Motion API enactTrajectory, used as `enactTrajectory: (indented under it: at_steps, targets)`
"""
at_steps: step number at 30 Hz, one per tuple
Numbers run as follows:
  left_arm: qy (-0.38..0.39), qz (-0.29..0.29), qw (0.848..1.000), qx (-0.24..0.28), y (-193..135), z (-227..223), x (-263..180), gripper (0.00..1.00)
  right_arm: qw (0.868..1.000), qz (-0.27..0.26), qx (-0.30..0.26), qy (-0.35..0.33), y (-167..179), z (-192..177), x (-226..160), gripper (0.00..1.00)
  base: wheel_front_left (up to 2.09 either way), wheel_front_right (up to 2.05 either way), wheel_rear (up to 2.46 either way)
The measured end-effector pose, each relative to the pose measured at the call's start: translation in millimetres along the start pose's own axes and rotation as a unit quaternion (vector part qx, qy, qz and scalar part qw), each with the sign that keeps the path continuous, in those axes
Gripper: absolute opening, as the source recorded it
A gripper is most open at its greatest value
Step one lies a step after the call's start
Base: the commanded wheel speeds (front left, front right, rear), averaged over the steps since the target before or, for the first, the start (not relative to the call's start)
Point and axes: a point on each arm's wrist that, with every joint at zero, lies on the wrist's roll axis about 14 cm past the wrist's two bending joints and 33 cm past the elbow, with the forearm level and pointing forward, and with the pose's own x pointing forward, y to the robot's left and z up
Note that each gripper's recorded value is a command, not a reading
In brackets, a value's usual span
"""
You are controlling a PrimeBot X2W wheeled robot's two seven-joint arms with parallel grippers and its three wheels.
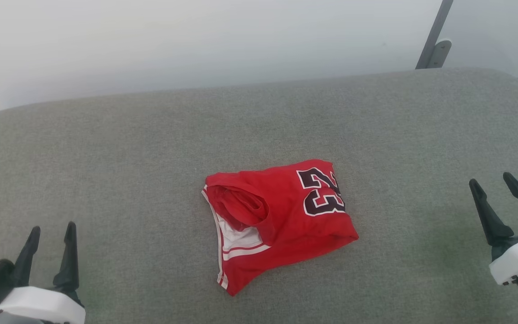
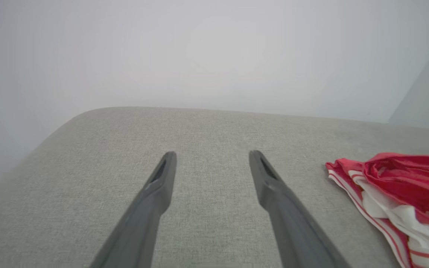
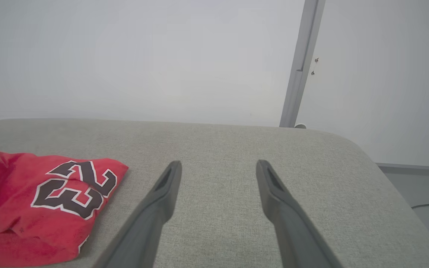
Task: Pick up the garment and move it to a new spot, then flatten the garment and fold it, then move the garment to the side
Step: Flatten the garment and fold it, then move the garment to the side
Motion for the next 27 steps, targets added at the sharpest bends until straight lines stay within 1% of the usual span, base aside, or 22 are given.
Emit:
enactTrajectory:
  at_steps: [13,27]
  targets:
    - [-0.009,0.01,1.0,0.001,5.1,4.4,-6.5,1.0,1.0,0.0,0.004,-0.007,2.5,-0.6,-1.9,1.0,0.0,0.0,0.0]
    - [-0.015,0.012,1.0,0.001,6.5,8.2,-12.5,1.0,1.0,0.011,0.004,-0.024,9.7,8.2,-0.5,1.0,0.0,0.0,0.0]
